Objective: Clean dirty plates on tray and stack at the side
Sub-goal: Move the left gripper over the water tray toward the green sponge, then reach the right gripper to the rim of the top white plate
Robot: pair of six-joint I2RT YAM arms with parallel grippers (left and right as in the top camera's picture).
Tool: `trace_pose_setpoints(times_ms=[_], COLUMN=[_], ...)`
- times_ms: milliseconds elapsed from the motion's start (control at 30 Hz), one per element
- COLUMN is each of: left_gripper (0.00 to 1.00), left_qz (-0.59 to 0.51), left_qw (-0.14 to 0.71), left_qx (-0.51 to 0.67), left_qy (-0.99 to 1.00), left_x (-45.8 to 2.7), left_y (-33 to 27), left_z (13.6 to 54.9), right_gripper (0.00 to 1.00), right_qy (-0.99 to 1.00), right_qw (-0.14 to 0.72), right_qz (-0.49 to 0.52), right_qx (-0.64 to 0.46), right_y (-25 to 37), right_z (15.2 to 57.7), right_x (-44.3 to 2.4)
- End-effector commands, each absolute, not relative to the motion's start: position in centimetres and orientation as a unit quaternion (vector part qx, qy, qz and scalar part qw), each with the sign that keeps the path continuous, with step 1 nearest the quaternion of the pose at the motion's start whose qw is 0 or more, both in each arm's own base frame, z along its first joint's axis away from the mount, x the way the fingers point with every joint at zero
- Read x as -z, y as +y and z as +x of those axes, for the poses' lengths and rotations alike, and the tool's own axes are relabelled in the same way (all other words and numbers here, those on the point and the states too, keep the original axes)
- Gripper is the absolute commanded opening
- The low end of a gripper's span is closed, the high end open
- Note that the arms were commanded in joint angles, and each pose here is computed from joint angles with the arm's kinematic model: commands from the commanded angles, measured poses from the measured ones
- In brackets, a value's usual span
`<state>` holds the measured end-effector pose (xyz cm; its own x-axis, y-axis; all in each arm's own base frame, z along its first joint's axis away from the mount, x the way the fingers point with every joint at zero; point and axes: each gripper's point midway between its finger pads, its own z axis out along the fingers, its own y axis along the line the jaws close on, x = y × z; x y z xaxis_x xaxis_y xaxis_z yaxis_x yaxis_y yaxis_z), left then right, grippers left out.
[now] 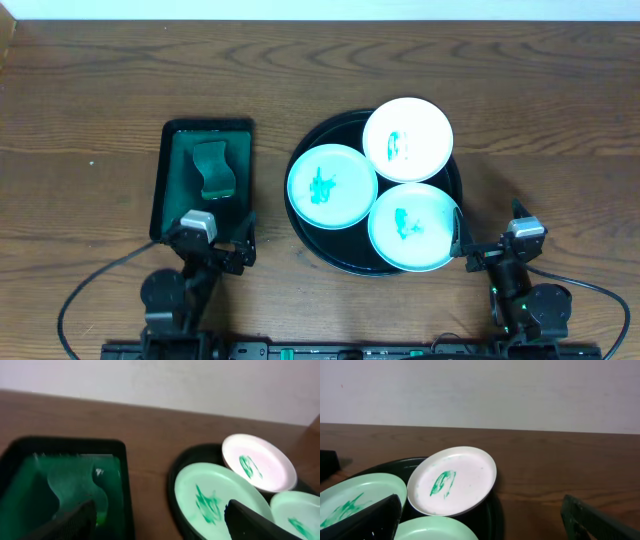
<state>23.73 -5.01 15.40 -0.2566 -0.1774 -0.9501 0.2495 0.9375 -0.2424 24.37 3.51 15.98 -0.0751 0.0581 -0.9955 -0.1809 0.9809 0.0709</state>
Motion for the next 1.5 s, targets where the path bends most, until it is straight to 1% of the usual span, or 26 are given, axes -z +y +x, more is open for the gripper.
trace_pose_setpoints(times_ms=[0, 100, 133, 200, 233, 333, 467, 533, 633, 900, 967, 1067, 1133, 1200, 1267, 1333, 1467], left_gripper=[0.83, 0.82, 0.82, 0.82, 0.82, 0.82, 0.82, 0.82, 0.82, 0.83, 0.82, 0.82, 0.83, 0.82, 0.82, 0.83, 0.82], left_qz=[0.029, 0.020, 0.013, 0.006, 0.001, 0.003, 0.016, 0.001, -0.012, -0.020, -0.021, -0.021, -0.021, -0.021, -0.021, -0.021, -0.021], left_qw=[0.604, 0.570, 0.538, 0.504, 0.470, 0.398, 0.295, 0.254, 0.217, 0.178, 0.175, 0.173, 0.173, 0.173, 0.173, 0.173, 0.173], left_qx=[0.194, 0.195, 0.196, 0.197, 0.195, 0.186, 0.167, 0.144, 0.115, 0.115, 0.115, 0.115, 0.115, 0.115, 0.115, 0.115, 0.115], left_qy=[0.772, 0.798, 0.820, 0.841, 0.861, 0.898, 0.941, 0.956, 0.969, 0.977, 0.978, 0.978, 0.978, 0.978, 0.978, 0.978, 0.978], left_x=[-19.8, -21.7, -22.6, -23.2, -23.7, -24.2, -23.5, -22.5, -20.6, -19.2, -19.1, -19.1, -19.1, -19.1, -19.1, -19.1, -19.1], left_y=[-5.6, -5.6, -5.6, -5.6, -5.6, -5.5, -5.3, -4.4, -3.4, -3.4, -3.4, -3.4, -3.4, -3.4, -3.4, -3.4, -3.4], left_z=[24.3, 25.7, 26.8, 27.7, 28.4, 29.3, 29.3, 29.1, 29.1, 28.6, 28.5, 28.4, 28.4, 28.4, 28.4, 28.4, 28.4], right_gripper=[0.99, 0.99, 0.99, 0.99, 0.99, 0.99, 0.99, 0.99, 0.99, 0.99, 0.99, 0.99, 0.99, 0.99, 0.99, 0.99, 0.99], right_qy=[0.727, 0.727, 0.727, 0.727, 0.727, 0.727, 0.727, 0.727, 0.727, 0.727, 0.727, 0.721, 0.716, 0.719, 0.717, 0.709, 0.693], right_qw=[0.680, 0.680, 0.680, 0.680, 0.680, 0.680, 0.680, 0.680, 0.680, 0.678, 0.667, 0.629, 0.593, 0.573, 0.559, 0.536, 0.541], right_qz=[-0.048, -0.048, -0.048, -0.048, -0.048, -0.048, -0.048, -0.048, -0.048, -0.040, 0.003, 0.074, 0.095, 0.050, -0.041, -0.102, -0.132], right_qx=[-0.083, -0.084, -0.084, -0.084, -0.083, -0.084, -0.084, -0.083, -0.083, -0.101, -0.164, -0.281, -0.356, -0.391, -0.413, -0.446, -0.457], right_y=[3.4, 3.4, 3.4, 3.4, 3.4, 3.4, 3.4, 3.4, 3.4, 3.7, 4.2, 5.6, 7.1, 8.9, 11.2, 13.0, 13.6], right_z=[24.3, 24.3, 24.3, 24.3, 24.3, 24.3, 24.3, 24.3, 24.3, 24.3, 24.2, 23.8, 23.3, 22.3, 20.7, 19.0, 18.0], right_x=[-16.0, -16.0, -16.0, -16.0, -16.0, -16.0, -16.0, -16.0, -16.0, -16.0, -16.1, -16.2, -16.4, -16.5, -16.6, -16.9, -19.3])
